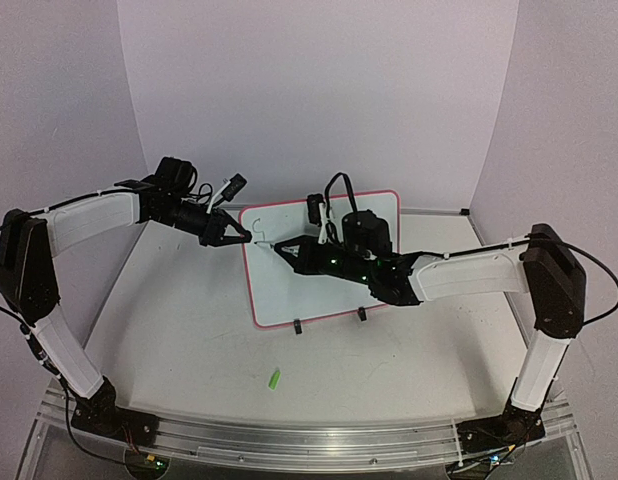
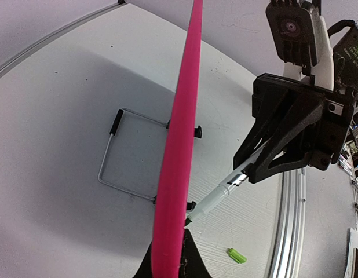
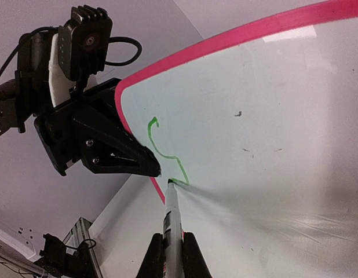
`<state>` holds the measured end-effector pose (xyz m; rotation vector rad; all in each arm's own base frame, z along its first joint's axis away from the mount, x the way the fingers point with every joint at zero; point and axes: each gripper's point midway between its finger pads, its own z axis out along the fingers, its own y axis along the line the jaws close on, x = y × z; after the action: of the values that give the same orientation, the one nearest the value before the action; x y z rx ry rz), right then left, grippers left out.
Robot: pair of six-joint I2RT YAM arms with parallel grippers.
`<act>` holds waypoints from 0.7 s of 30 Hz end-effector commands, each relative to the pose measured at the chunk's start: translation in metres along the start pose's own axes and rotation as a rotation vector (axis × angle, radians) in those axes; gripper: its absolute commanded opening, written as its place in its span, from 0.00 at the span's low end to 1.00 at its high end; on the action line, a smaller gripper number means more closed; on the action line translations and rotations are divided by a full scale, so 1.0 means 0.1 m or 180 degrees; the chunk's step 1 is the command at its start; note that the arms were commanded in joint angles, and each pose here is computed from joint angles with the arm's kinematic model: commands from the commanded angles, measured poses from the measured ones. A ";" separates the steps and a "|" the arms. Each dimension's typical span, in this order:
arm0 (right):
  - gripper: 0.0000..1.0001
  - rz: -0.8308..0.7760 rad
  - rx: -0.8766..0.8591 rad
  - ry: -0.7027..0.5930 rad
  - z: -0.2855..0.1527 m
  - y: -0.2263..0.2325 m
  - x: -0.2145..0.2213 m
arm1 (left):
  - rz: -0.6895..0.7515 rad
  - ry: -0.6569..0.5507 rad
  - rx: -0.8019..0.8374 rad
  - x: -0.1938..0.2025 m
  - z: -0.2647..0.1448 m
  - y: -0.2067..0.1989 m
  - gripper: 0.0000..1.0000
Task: Write a sentence on the whiteboard
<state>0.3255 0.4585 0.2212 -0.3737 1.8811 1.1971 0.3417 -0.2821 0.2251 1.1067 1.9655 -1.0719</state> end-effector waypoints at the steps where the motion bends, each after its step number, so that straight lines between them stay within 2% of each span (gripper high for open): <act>1: 0.00 -0.0014 0.0039 -0.0159 -0.04 0.04 -0.22 | 0.0217 -0.0010 -0.0320 -0.06 -0.12 0.09 0.00; 14: 0.00 -0.0174 -0.0132 -0.0049 -0.41 0.28 -0.34 | 0.0224 0.0015 -0.0324 -0.03 -0.12 0.09 0.00; 21: 0.00 -0.0190 -0.0326 0.0089 -0.40 0.28 -0.35 | 0.0219 0.0028 -0.0329 -0.02 -0.11 0.10 0.00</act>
<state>0.3112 0.4317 0.2657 -0.4377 1.8408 1.2226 0.3396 -0.2823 0.2255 1.1161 1.9627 -1.0703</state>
